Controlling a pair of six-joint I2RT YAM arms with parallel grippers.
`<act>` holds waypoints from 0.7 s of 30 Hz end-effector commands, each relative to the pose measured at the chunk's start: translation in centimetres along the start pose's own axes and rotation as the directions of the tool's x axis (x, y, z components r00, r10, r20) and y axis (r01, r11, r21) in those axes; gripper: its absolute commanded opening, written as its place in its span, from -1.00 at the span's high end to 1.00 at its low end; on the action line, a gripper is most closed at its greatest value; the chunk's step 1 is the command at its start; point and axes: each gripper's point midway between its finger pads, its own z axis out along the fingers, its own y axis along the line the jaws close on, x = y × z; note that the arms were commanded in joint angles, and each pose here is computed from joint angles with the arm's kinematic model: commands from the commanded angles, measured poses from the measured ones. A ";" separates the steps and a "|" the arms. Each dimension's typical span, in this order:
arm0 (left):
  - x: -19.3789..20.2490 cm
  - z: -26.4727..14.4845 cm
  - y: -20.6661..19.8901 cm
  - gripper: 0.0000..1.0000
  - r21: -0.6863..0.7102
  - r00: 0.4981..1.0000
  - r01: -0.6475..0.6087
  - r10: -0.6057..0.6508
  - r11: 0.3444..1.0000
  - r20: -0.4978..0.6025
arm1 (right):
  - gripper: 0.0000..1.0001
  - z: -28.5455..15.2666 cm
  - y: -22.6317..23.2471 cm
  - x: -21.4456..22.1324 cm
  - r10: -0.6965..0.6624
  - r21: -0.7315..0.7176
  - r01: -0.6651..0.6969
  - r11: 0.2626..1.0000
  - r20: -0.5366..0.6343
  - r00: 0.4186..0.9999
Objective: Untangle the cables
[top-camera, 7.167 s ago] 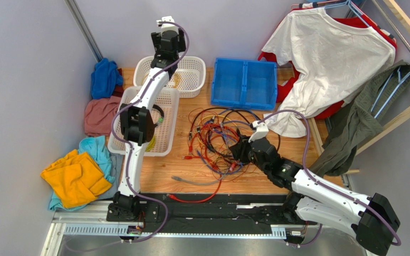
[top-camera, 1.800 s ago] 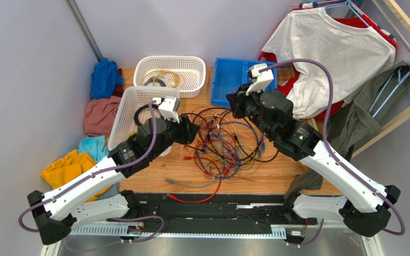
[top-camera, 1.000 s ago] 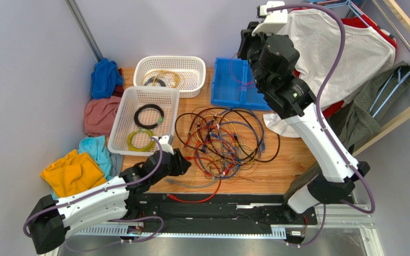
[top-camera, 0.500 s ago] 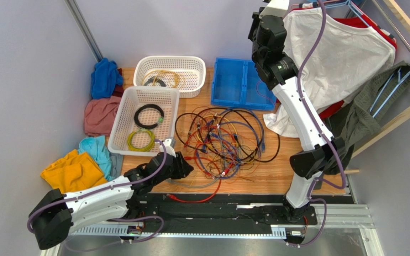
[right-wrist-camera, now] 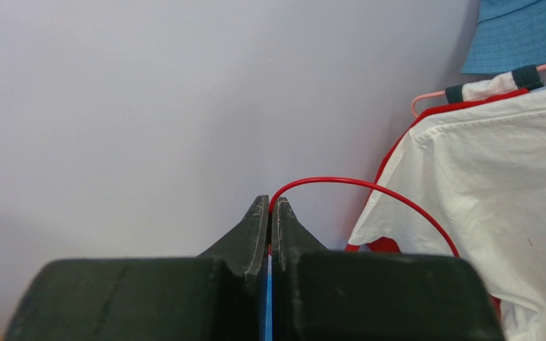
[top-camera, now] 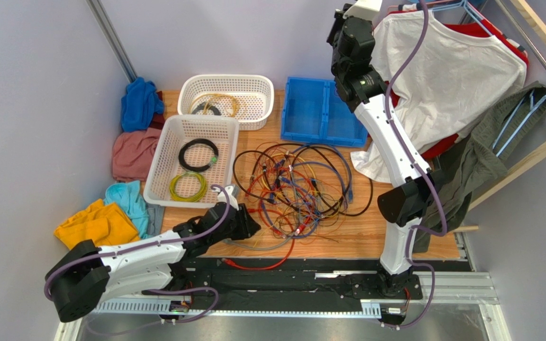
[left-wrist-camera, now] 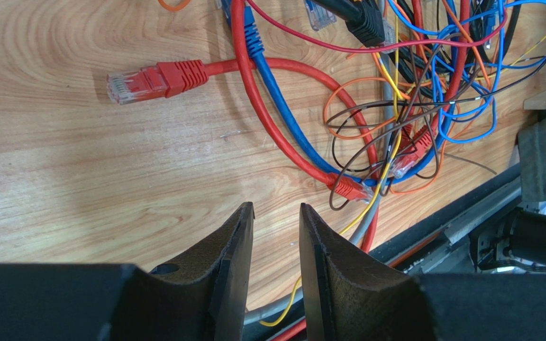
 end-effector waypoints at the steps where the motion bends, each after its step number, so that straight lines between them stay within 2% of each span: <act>1: -0.2 -0.2 -1.6 0.24 0.069 0.999 0.034 -0.034 0.997 -0.002 | 1.00 1.8 0.0 -1.5 0.047 0.019 -0.049 0.999 0.096 0.994; 8: -1.4 -1.3 -1.2 0.25 0.045 0.999 0.005 -0.008 0.999 0.053 | 1.00 4.4 -0.8 5.7 0.015 0.069 -0.017 0.997 0.032 0.999; 10: -1.6 -1.3 -1.0 0.25 0.040 0.998 0.000 -0.003 0.999 0.067 | 1.00 4.7 -1.5 9.0 0.001 0.091 0.001 0.996 -0.013 1.000; 15: -1.3 -0.9 -0.9 0.25 0.032 0.999 -0.019 0.017 0.999 0.050 | 1.00 6.0 -4.8 15.0 0.106 0.165 -0.086 0.983 -0.112 0.988; 17: -1.3 -0.7 -1.0 0.25 0.031 0.999 -0.022 0.021 0.999 0.044 | 1.00 6.4 -5.8 16.0 0.119 0.176 -0.095 0.980 -0.128 0.985; 21: -1.3 -0.4 -1.2 0.26 0.028 0.999 -0.039 0.038 0.999 0.030 | 1.00 6.3 -7.2 18.5 0.068 0.199 -0.029 0.980 -0.195 0.978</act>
